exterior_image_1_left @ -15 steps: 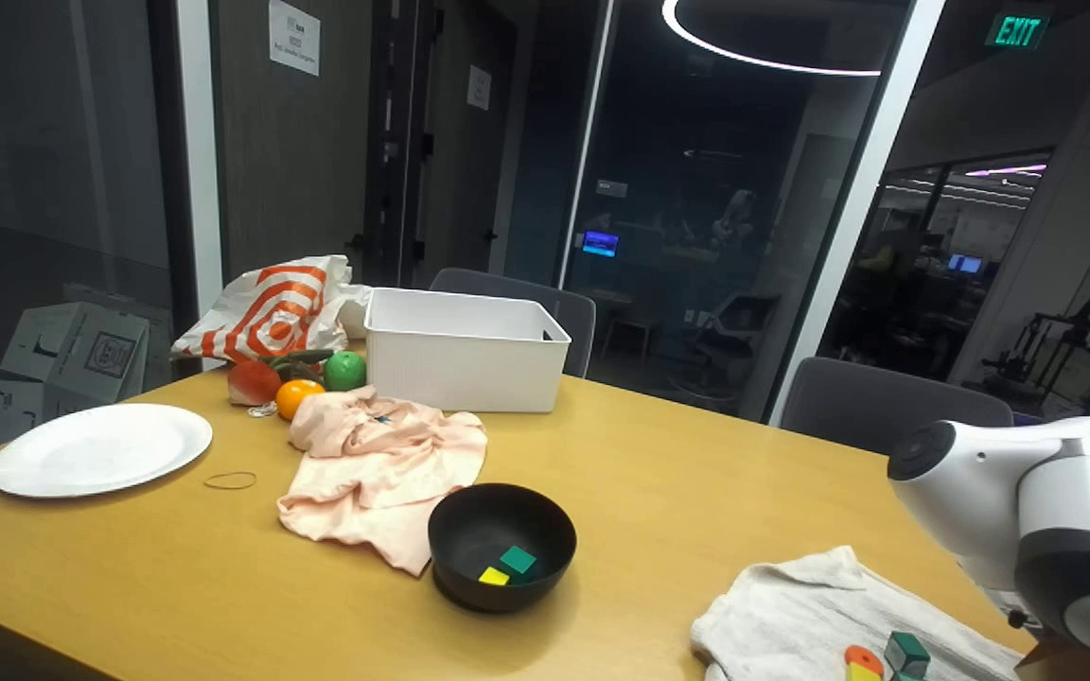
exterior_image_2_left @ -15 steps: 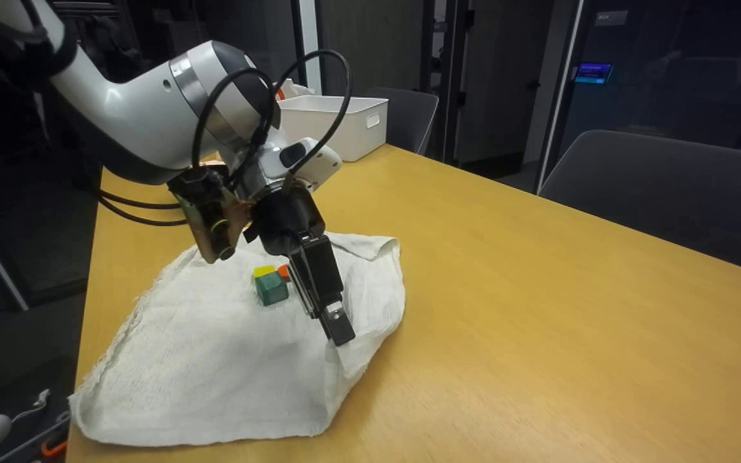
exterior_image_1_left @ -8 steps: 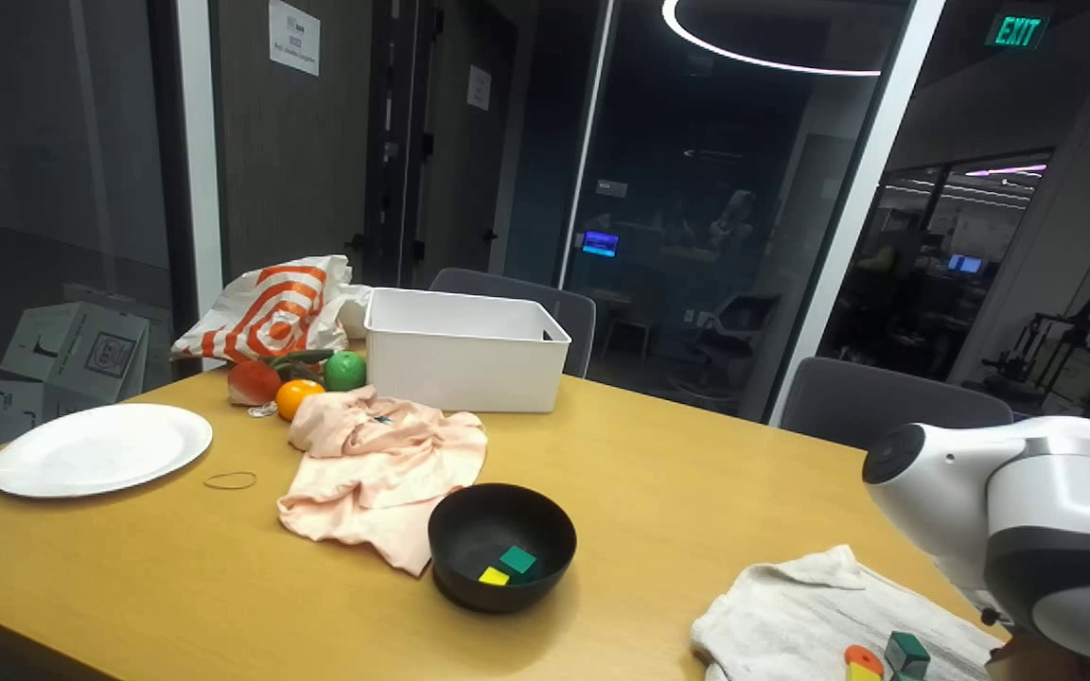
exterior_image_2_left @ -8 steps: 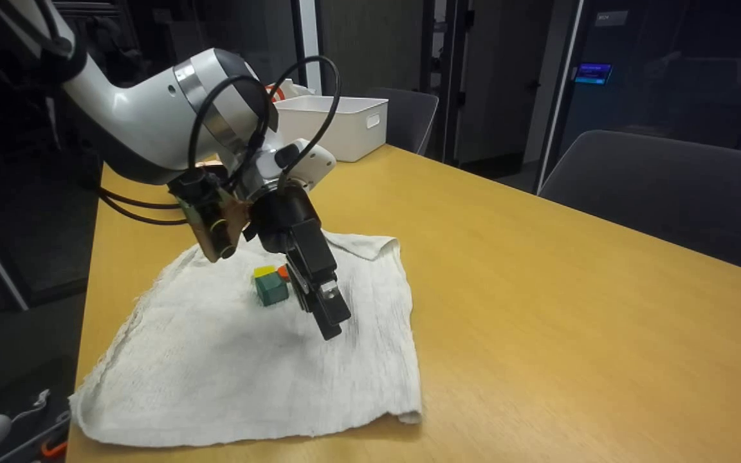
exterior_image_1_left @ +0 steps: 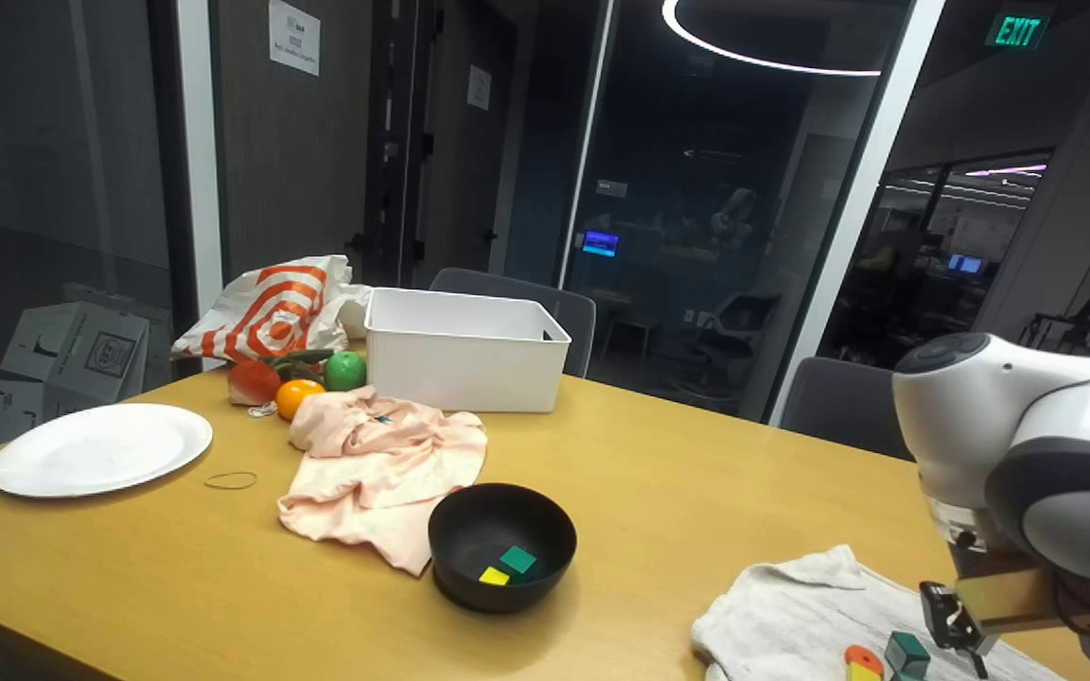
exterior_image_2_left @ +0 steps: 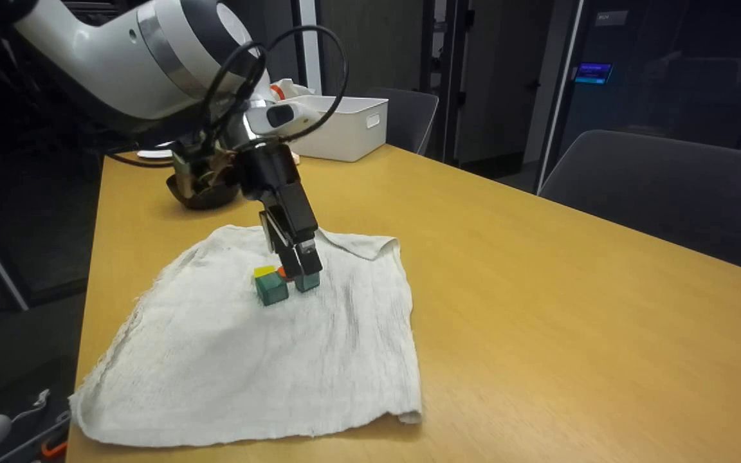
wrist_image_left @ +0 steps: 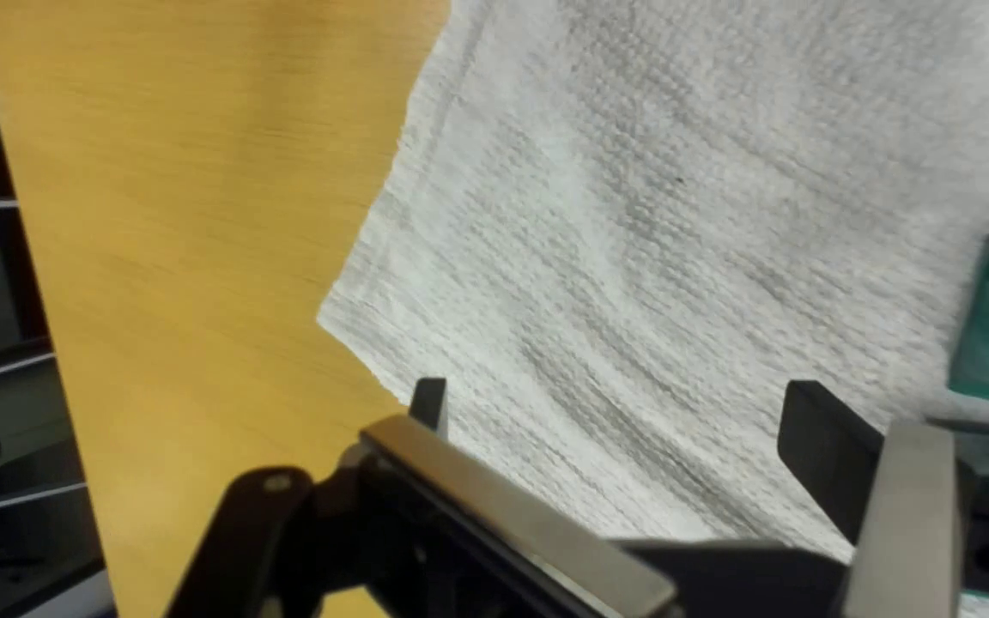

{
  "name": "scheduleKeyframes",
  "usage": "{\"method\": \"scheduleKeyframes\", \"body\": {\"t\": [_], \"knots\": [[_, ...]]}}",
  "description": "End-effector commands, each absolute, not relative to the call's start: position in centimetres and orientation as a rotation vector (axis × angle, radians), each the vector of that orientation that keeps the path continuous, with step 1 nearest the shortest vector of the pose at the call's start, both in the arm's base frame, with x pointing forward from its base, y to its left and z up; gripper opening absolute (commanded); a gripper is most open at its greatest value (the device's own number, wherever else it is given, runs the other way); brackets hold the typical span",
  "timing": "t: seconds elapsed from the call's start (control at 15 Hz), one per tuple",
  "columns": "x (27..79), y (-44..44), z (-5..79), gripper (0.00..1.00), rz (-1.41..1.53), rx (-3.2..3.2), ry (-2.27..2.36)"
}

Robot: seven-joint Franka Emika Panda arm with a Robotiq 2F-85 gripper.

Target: Unfold the towel on the right.

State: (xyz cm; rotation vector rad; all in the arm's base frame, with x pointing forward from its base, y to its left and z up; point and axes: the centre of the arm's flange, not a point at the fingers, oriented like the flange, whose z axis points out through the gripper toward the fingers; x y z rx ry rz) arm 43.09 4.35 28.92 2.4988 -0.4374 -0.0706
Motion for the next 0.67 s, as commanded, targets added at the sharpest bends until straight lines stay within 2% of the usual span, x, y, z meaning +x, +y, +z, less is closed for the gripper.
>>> {"method": "scheduleKeyframes", "body": {"t": [0.0,0.47,0.6], "knots": [[41.5,5.2,34.6,1.00,-0.066,2.695,-0.345],[41.3,8.0,41.5,1.00,-0.059,3.014,-0.134],[41.6,8.0,40.2,1.00,-0.060,2.994,-0.165]]}}
